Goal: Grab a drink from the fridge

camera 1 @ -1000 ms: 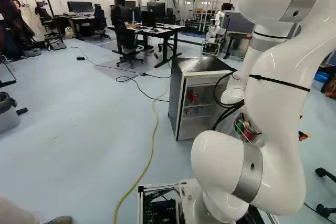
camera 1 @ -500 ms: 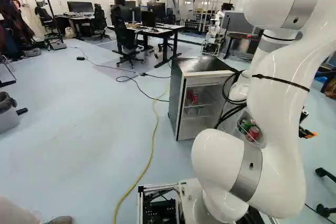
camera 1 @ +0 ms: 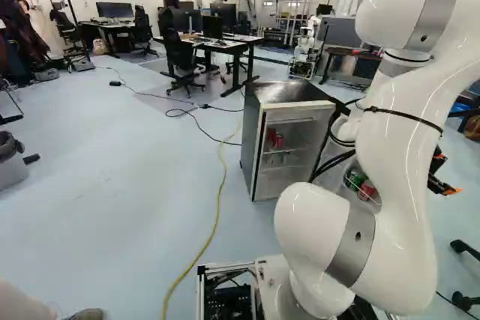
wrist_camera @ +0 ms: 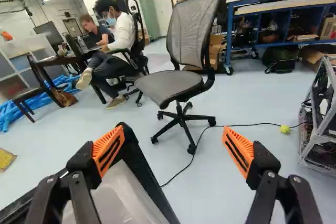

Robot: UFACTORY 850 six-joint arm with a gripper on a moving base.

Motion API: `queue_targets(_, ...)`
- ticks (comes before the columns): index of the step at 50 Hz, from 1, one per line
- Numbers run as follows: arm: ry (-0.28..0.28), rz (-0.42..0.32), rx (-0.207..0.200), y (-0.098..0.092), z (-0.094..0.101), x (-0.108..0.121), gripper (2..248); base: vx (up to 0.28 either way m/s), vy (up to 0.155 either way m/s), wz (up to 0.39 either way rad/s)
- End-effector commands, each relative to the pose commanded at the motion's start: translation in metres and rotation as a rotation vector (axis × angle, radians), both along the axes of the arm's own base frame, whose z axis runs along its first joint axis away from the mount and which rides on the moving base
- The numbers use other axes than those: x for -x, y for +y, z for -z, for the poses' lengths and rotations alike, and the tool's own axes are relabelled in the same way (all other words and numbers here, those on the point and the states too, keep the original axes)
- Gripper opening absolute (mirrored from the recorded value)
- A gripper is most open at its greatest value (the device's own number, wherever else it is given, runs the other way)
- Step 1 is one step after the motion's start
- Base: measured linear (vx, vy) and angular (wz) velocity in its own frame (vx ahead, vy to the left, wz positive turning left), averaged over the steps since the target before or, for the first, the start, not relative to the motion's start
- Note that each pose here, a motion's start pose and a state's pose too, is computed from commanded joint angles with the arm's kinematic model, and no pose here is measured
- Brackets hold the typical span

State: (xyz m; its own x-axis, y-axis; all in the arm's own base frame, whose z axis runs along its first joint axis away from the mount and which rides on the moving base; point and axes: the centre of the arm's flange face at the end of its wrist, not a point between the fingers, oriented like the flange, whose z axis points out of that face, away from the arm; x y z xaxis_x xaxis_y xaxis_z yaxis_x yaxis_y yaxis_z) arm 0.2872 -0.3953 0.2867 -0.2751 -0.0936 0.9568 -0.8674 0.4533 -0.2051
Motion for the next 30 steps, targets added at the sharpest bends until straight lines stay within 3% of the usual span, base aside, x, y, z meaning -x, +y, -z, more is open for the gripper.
queue_targets(9,0.011,-0.036,0.000,0.004,-0.001,0.002,247,0.000,0.000,0.000)
queue_targets(30,0.071,-0.250,-0.004,0.032,-0.008,0.016,247,0.000,0.000,0.000)
